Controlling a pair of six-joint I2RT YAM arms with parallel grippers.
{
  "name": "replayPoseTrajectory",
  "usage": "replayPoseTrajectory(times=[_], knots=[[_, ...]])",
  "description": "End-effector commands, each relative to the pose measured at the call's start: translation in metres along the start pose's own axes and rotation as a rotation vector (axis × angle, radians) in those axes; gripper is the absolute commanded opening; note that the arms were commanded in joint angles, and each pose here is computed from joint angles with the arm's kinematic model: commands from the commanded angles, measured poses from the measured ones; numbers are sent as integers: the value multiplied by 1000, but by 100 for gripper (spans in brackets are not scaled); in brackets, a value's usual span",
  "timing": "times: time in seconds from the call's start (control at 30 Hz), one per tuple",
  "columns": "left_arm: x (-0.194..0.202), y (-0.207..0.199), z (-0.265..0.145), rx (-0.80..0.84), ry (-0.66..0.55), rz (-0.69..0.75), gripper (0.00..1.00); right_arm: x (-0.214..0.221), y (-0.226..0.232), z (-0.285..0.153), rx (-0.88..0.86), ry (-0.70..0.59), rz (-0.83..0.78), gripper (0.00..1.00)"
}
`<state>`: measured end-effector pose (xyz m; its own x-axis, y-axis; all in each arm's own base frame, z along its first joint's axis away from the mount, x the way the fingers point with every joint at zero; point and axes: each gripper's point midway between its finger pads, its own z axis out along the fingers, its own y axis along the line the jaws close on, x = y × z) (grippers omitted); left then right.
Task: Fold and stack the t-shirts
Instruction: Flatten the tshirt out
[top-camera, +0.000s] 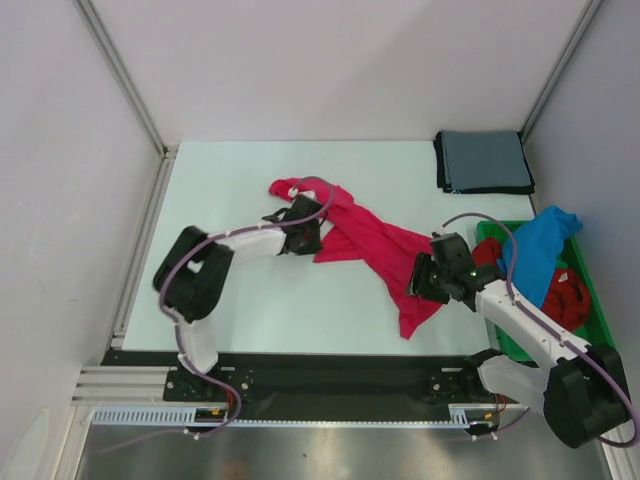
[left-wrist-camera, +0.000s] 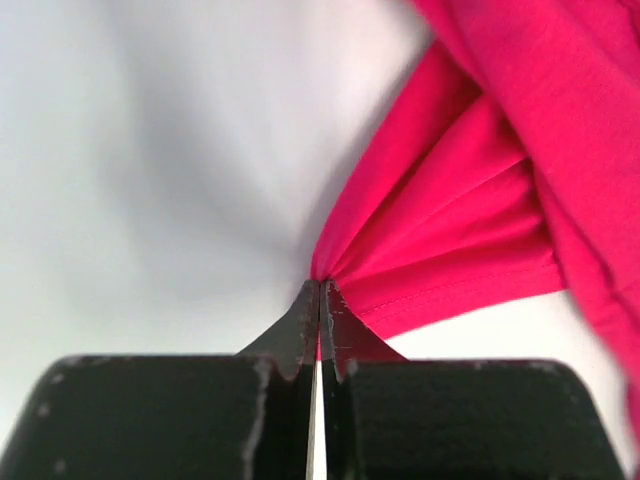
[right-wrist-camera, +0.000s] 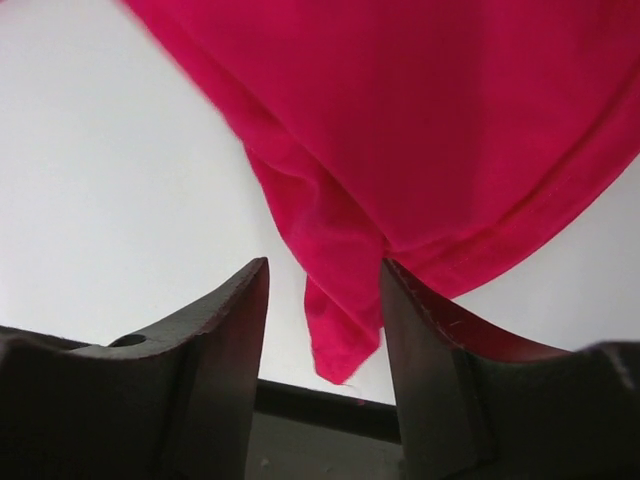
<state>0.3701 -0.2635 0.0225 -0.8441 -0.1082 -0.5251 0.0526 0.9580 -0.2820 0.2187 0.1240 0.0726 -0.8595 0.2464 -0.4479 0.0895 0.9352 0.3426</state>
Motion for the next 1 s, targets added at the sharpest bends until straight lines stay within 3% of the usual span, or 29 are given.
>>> replayPoseTrajectory(times=[0.0, 0.17, 0.3, 0.43, 0.6, 0.73, 0.77, 0.83, 0.87, 0.93, 0.97], knots=[[-3, 49, -61, -170, -88, -20, 1, 11, 1, 11, 17, 39, 37, 54], [5, 96, -145, -231, -253, -116, 0, 10, 11, 19, -29, 26, 53, 56], [6, 140, -177, -223, -297, -215, 0, 10, 11, 25, -29, 37, 32, 56], [14, 147, -191, -194, -282, -200, 0, -3, 16, 37, -26, 20, 6, 57], [9, 134, -198, -116, -310, -199, 0, -12, 25, 62, -35, 48, -58, 68], [4, 130, -198, -107, -298, -182, 0, -18, 40, 79, -71, 50, -97, 67], [1, 129, -201, -102, -307, -183, 0, -20, 39, 82, -53, 46, -94, 65], [-4, 128, -205, -100, -317, -177, 0, -24, 34, 91, -5, 36, -68, 49], [-11, 126, -212, -92, -343, -174, 0, -25, 32, 95, 4, 34, -56, 35], [-19, 126, -222, -92, -366, -162, 0, -27, 32, 105, 19, 29, -26, 21], [-28, 125, -235, -95, -393, -160, 0, -29, 32, 108, 26, 25, -12, 5]])
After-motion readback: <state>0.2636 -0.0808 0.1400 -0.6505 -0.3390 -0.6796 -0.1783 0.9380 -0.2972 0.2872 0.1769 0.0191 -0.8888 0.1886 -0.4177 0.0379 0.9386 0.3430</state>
